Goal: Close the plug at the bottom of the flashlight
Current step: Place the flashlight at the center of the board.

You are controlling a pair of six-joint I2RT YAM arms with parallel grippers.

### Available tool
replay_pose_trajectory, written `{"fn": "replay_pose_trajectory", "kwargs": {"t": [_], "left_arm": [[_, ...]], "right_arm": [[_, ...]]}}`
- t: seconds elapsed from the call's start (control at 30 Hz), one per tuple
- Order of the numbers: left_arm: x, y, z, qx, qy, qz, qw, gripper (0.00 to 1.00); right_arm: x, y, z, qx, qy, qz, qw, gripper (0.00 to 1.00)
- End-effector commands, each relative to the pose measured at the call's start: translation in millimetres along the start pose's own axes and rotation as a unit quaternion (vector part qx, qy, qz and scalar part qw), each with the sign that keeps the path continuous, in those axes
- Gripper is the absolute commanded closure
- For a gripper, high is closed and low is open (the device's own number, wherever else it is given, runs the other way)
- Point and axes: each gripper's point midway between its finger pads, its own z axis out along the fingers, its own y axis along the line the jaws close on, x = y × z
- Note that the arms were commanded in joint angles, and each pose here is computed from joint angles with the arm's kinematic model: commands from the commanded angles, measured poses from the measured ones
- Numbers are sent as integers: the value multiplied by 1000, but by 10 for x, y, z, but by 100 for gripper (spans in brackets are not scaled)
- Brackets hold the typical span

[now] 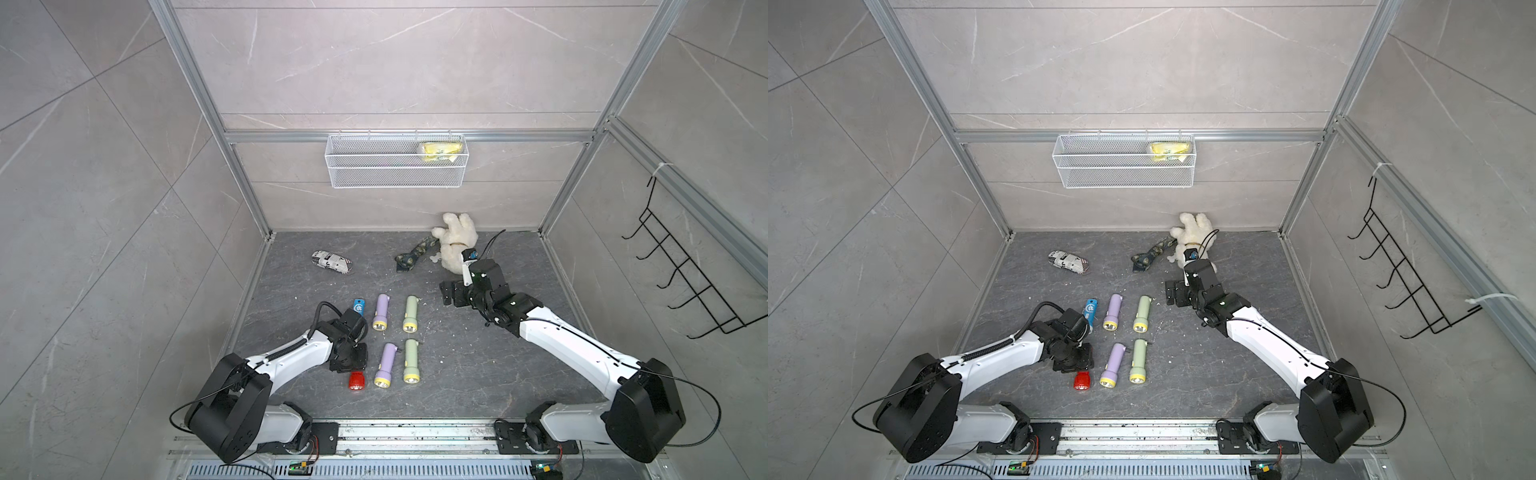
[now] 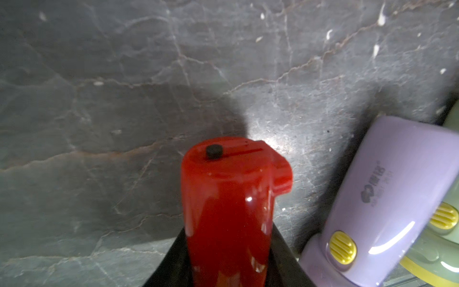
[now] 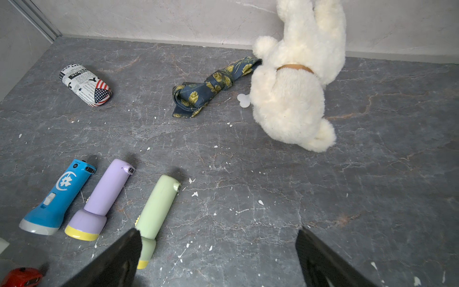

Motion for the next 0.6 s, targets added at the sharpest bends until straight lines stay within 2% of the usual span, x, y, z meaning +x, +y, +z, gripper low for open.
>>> {"fn": "replay_pose_trajectory", "kwargs": {"t": [0.0,0.03,0.13,0.2,0.3,0.37,0.57], "left_arm": [[-41,-107,-15,15,10,16,1000,62],[-36,-109,-13,13,14,18,1000,57],[-28,-92,-18,3,25,21,999,55],[-21,-75,-26,-4,30,22,999,43],[-19,-57,-43,-12,34,22,999,38],[-24,-44,-62,-18,35,22,999,31],[-161,-21,-374,-49,5,30,998,32]], "right_arm": [[-89,-56,-74,10,-24,-2,1000,0],[-91,-63,-80,11,-25,-2,1000,0],[-105,-65,-99,9,-31,-1,999,1],[-110,-65,-111,8,-34,0,999,0],[-115,-70,-119,7,-36,1,999,0],[-110,-68,-120,6,-35,1,999,0],[-122,-69,-154,4,-40,2,999,1]]}}
